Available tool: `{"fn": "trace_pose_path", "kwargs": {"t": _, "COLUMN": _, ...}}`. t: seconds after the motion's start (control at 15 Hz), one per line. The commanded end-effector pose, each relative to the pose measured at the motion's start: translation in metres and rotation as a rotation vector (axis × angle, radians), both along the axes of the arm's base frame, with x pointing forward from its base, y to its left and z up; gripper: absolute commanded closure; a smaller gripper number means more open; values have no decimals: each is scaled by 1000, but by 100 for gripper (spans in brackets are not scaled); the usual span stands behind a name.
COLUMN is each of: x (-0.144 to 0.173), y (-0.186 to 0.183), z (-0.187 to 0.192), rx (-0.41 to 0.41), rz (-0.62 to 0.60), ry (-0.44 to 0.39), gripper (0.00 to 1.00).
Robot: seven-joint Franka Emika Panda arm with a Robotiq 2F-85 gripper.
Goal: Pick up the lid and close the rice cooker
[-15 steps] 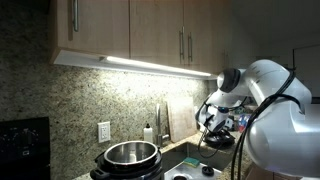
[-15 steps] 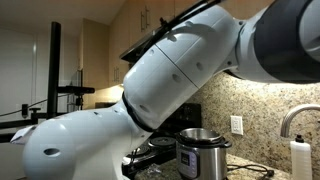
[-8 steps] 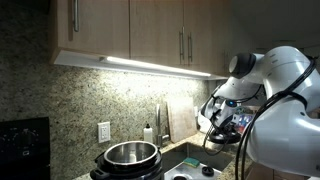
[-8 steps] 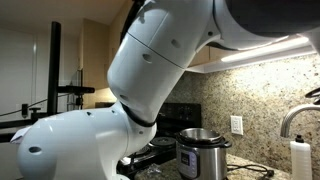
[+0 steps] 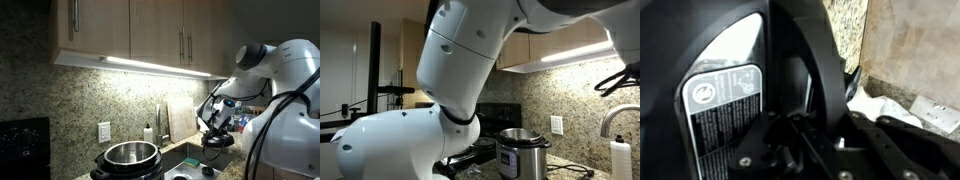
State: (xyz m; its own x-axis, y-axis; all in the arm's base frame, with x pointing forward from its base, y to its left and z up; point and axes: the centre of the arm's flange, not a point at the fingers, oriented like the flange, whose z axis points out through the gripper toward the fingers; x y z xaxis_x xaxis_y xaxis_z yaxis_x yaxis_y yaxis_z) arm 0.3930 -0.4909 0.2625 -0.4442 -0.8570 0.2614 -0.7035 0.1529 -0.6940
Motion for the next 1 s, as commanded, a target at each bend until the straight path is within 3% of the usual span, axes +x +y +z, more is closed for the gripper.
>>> {"fn": "trace_pose_path", "kwargs": {"t": 0.0, "x": -26, "y": 44, "z": 29, "rx": -43, "rz": 112, "ry": -16, "gripper": 97}}
{"fn": "trace_pose_path", "kwargs": {"t": 0.47, "x": -47, "y": 88, "z": 45, "rx": -43, "rz": 304, "ry": -50, "gripper": 98}}
{"fn": "trace_pose_path", "kwargs": {"t": 0.93, "x": -48, "y": 128, "z": 47, "rx": -88, "rz": 453, "ry": 23, "gripper": 97}}
